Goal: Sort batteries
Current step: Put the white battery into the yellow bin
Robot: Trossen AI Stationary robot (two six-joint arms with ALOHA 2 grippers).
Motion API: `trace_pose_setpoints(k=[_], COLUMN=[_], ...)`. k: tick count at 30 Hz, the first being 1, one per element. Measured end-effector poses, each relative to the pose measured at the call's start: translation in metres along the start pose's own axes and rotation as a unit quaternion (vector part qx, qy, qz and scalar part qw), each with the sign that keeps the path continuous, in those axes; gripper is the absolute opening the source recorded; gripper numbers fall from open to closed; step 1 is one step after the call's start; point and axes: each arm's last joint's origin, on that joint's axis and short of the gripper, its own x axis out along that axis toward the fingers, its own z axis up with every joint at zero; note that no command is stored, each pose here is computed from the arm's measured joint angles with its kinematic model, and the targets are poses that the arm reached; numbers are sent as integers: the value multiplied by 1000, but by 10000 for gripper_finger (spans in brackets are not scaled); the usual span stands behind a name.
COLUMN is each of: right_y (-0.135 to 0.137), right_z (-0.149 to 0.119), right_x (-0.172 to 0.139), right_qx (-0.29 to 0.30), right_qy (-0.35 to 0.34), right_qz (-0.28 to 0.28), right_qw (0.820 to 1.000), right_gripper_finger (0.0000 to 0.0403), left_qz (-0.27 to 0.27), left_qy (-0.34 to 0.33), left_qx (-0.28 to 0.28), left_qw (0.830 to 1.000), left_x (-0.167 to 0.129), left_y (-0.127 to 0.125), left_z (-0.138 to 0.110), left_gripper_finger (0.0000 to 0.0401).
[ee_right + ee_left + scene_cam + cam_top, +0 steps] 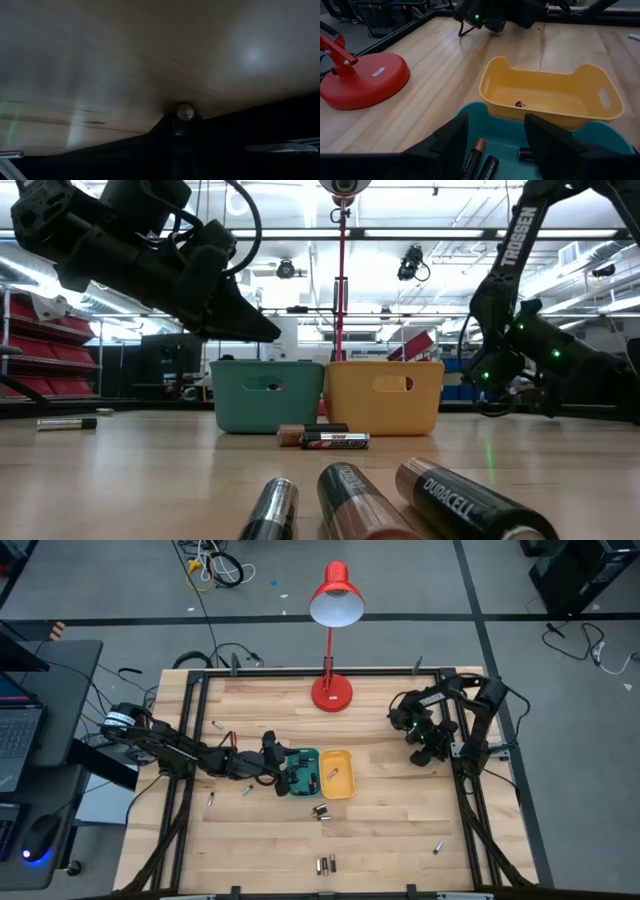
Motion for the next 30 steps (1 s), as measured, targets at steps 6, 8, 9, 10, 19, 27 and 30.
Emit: trace_pose_setpoints(k=[6,8,9,10,19,27,30], right_y=[6,11,13,16,47,101,122], right_z=[-2,-4,-7,-9,-36,-53,-60], right_x=[0,-1,-2,-4,-31,-65,-71], right_qx=[11,3,-3,-6,-3,-45,-85], right_qy=[-4,-15,-23,-35,-245,-509,-560], right_qz=[-18,-28,-34,-39,-8,118,156], right_qw=[1000,999,999,999,970,851,809], right_gripper_finger=[20,27,28,27,16,16,15], left_qz=[-2,-3,-3,-3,-3,-6,-8], left_qy=[-13,-17,-18,-18,-20,-43,-56], left_qx=[-6,-8,-8,-8,-8,-19,-15], left_qw=[1000,1000,1000,1000,1000,999,998], left_x=[0,0,0,0,0,0,-1], left_y=[0,-1,-1,-1,-1,-1,-1], left_z=[3,4,4,4,4,9,12], left_gripper_finger=[211,211,211,211,211,211,211])
